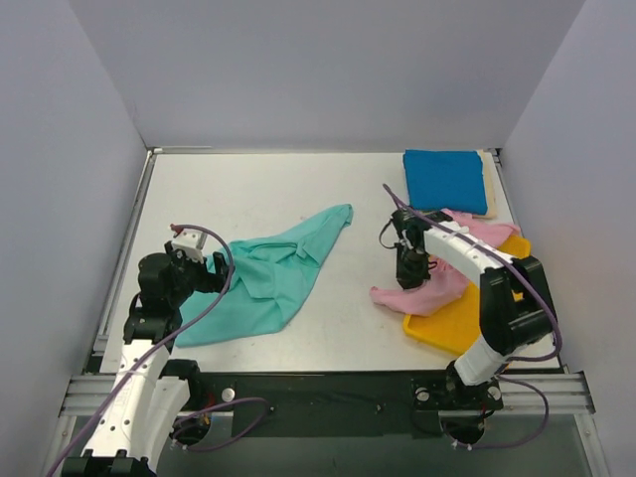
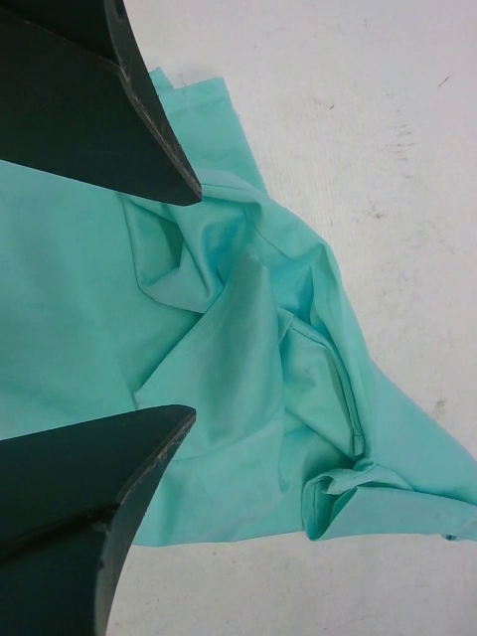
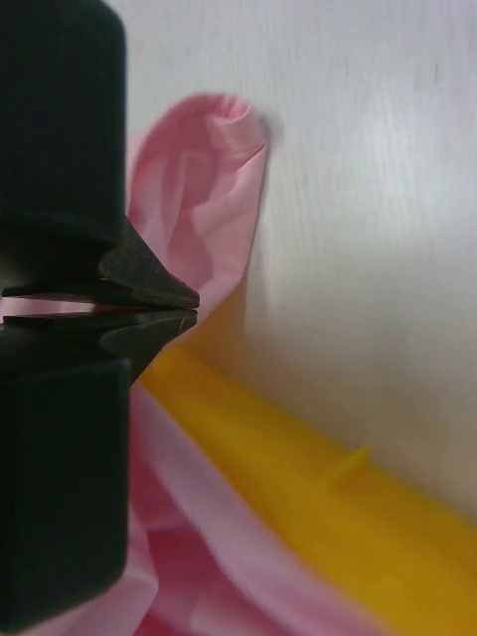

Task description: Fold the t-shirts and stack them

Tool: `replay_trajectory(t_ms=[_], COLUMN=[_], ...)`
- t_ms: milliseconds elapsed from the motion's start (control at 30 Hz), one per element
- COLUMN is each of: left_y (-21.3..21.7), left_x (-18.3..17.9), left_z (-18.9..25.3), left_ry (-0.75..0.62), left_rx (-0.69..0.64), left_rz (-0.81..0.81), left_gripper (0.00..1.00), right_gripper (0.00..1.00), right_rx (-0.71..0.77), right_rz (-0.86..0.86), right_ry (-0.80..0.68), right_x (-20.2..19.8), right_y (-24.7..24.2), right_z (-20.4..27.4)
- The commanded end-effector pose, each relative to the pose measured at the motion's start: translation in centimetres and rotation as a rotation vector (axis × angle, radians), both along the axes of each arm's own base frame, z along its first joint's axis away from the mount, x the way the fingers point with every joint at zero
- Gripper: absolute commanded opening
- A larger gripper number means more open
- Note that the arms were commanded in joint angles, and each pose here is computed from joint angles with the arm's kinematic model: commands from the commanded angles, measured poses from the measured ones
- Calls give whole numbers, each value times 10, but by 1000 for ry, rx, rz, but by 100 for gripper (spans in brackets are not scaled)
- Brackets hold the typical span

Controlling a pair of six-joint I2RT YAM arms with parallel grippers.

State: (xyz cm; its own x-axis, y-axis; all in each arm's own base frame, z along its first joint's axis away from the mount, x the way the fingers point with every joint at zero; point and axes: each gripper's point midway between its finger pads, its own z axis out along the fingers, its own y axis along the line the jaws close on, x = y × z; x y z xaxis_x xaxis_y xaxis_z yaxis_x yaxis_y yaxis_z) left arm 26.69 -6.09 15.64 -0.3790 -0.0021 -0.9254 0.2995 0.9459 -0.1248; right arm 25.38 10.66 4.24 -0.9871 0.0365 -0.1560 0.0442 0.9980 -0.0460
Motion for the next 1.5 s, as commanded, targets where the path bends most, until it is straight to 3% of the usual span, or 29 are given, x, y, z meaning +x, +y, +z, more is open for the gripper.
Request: replay_trajectory(t_ms=[0,100,200,300,333,433,500,667,833,1000,1167,1233,1267,1333,1467], left_y=[-1,-4,-5,-10,-10,-5,2,55,81,85,103,112,113,111,87], left_x=[6,5,4,-2,-10,-22,-43,-89,-100,-117,-120,-117,-115,-110,-97], left_z=[22,25,33,46,36,21,-3,-59,-79,-90,-94,-99,-100,-98,-80], left_ry=[-57,-51,-62,-58,-22,37,154,533,692,740,768,772,767,746,667], left_rx=[-1,-6,54,149,221,424,533,785,813,778,896,949,964,961,885], left_rz=[-16,-30,-74,-178,-234,-395,-510,-624,-587,-622,-669,-654,-653,-658,-696], left_gripper=[92,92,92,92,92,92,93,91,90,89,90,90,90,90,90], right_gripper=[0,0,0,8,19,39,52,68,69,68,65,40,17,0,0], right_rx=[-84,-89,-143,-41,35,99,188,299,341,356,348,359,369,362,372], right_rz=[-251,-390,-559,-478,-390,-149,79,441,654,661,692,687,688,685,632], right_ry=[-13,-30,-142,-350,-372,-471,-498,-486,-360,-308,-238,-190,-195,-223,-348], right_x=[-29,-46,-49,-14,-3,31,40,43,36,67,75,68,67,68,74], right_y=[-79,-124,-171,-160,-136,-72,5,150,248,292,308,307,308,301,277], right_z=[9,15,37,84,93,133,145,144,93,48,9,-4,0,13,66])
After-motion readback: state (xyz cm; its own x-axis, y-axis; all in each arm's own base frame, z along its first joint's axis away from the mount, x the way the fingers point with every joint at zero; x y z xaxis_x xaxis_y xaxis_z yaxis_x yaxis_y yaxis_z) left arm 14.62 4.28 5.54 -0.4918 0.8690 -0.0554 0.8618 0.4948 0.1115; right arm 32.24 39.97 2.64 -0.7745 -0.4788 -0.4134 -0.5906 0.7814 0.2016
